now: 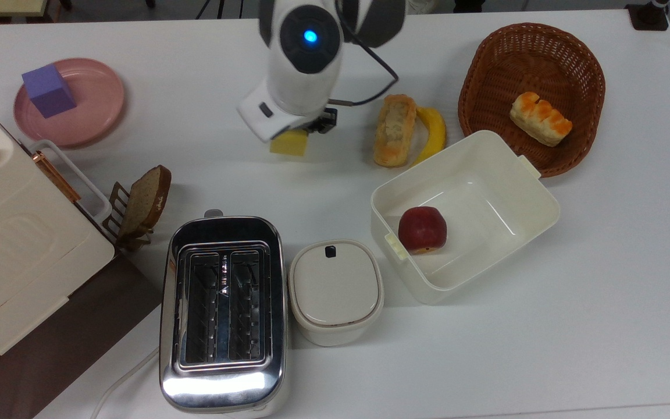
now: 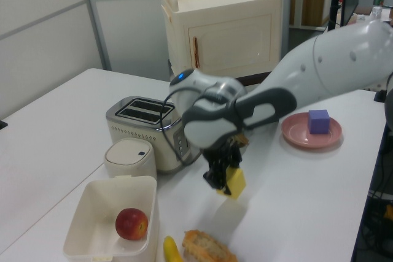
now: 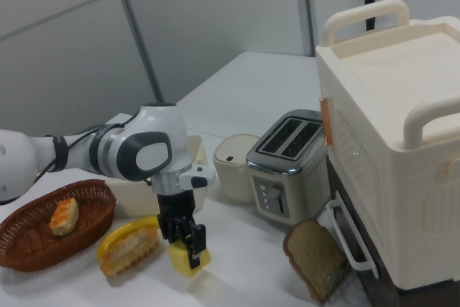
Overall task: Put the yellow cube on the table
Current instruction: 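Lower the yellow cube onto the table and open the gripper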
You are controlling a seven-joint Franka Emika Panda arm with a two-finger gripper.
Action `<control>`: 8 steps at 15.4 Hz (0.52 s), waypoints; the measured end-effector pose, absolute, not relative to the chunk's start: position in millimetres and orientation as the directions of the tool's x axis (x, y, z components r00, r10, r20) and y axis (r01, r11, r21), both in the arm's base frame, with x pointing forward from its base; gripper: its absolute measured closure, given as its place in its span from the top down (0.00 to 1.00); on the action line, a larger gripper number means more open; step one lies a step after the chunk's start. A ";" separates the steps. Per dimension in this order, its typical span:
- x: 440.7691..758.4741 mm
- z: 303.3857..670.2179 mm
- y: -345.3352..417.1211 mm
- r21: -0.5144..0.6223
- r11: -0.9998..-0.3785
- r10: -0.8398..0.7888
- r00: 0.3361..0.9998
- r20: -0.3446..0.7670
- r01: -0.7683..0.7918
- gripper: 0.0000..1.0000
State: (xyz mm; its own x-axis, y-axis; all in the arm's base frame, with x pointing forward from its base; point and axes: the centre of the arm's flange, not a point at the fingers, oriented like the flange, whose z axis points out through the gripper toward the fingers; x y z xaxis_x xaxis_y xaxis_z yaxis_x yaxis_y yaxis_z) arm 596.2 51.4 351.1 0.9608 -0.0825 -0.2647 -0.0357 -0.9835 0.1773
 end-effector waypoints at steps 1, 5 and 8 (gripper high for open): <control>596.2 343.4 58.5 0.185 -0.982 -0.077 0.962 -0.262 -0.029 0.63; 598.9 339.0 64.3 0.191 -0.981 -0.069 0.966 -0.250 -0.021 0.99; 608.5 374.9 66.1 0.171 -0.984 -0.092 0.972 -0.216 -0.055 1.00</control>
State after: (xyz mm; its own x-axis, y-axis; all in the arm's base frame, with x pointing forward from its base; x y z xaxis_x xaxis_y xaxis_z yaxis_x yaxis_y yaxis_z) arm 608.5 66.1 374.9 0.9720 -0.0915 -0.2163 -0.0547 -0.9838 0.1706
